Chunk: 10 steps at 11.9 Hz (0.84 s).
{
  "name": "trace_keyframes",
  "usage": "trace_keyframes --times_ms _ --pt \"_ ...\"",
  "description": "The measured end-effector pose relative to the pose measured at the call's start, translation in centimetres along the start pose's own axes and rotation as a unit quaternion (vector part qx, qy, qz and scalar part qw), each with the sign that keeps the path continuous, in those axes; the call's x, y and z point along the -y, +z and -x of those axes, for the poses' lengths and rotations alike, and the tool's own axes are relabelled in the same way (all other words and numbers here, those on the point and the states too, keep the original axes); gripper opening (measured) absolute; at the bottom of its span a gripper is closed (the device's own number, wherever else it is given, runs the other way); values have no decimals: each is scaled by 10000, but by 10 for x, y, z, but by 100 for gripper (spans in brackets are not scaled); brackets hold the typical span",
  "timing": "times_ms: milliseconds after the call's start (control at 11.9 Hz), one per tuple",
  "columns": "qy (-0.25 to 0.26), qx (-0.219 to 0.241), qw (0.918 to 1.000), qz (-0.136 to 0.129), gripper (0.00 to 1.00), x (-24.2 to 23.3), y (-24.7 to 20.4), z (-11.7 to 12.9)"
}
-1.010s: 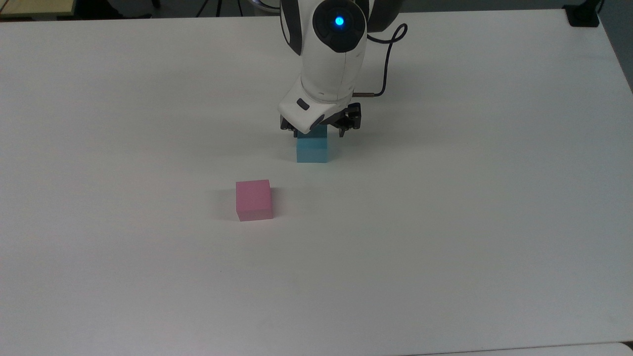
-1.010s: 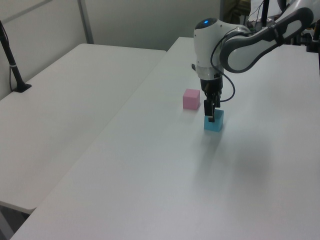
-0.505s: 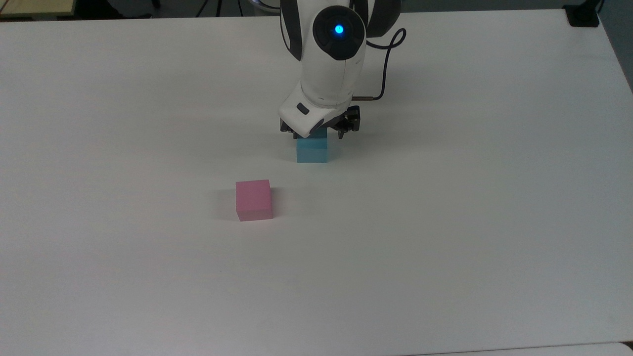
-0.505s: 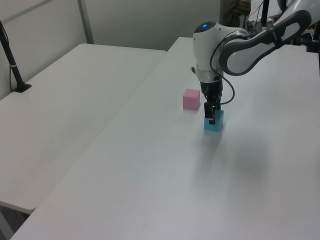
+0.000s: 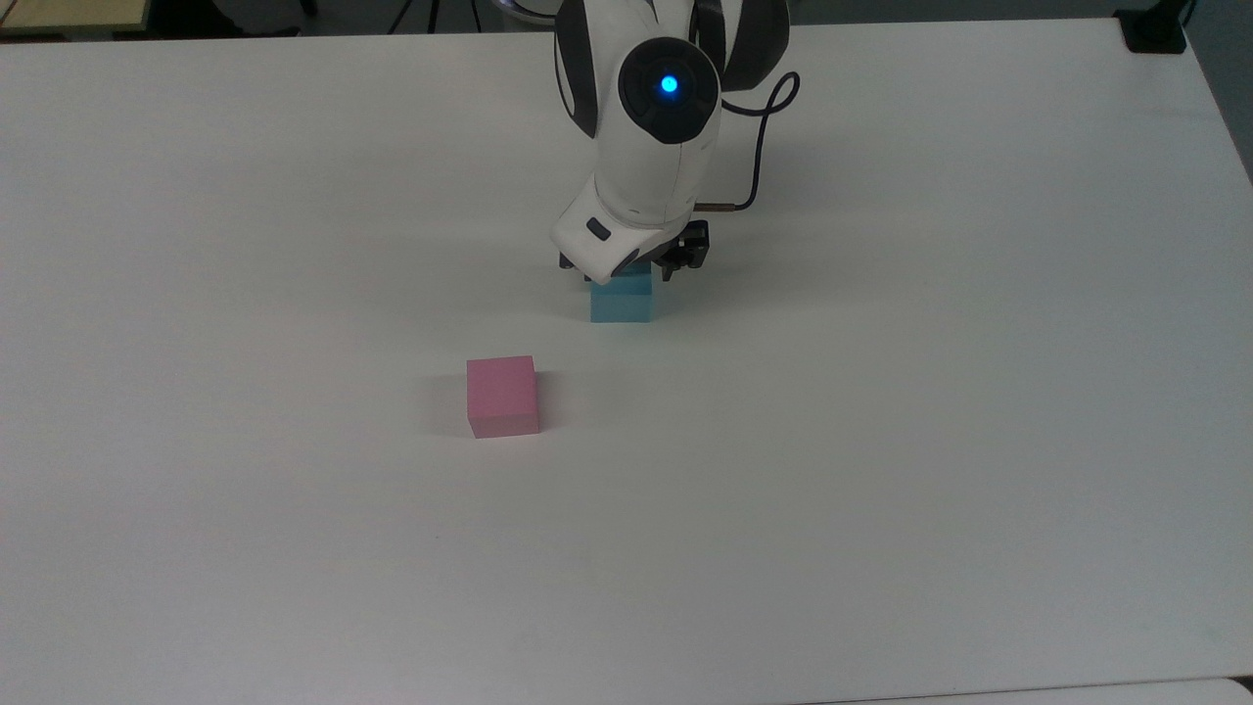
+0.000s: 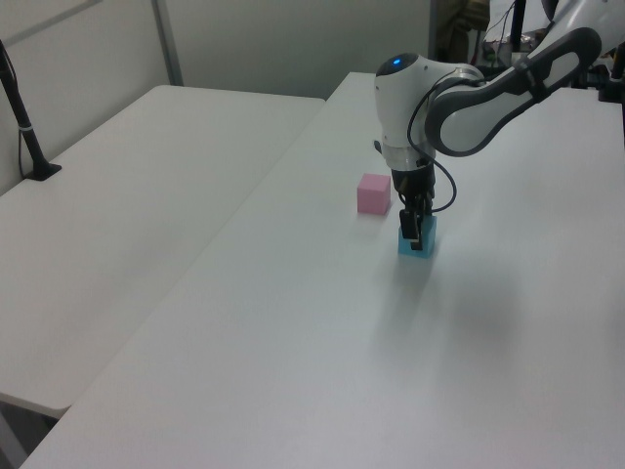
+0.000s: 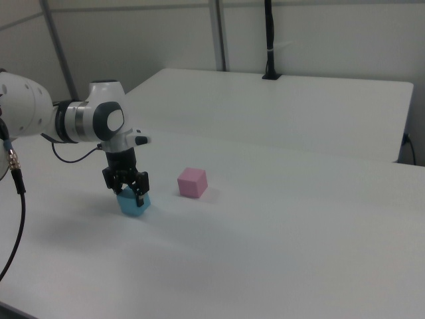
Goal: Put blue cube on pink cube
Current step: 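Close the gripper on the blue cube, then lift the blue cube and carry it toward the pink cube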
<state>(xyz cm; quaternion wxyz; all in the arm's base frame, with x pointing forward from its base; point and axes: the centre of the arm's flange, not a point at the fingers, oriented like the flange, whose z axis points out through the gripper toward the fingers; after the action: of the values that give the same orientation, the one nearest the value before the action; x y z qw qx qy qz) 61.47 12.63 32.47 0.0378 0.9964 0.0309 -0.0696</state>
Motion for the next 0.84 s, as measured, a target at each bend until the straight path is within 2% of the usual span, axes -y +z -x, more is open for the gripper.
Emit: trace_keyframes --times_ms 84,168,337,505,674,842 --pt "-23 17 10000 51 70 0 4 -1" --pt "-25 2 10000 54 62 0 3 -1" --pt "-27 -11 10000 65 62 -1 2 -2" --pt "21 -114 9999 88 62 -6 -20 -4" --pt "84 -176 9997 178 62 -19 -67 7" --pt "-15 -276 9992 274 62 -40 -130 29"
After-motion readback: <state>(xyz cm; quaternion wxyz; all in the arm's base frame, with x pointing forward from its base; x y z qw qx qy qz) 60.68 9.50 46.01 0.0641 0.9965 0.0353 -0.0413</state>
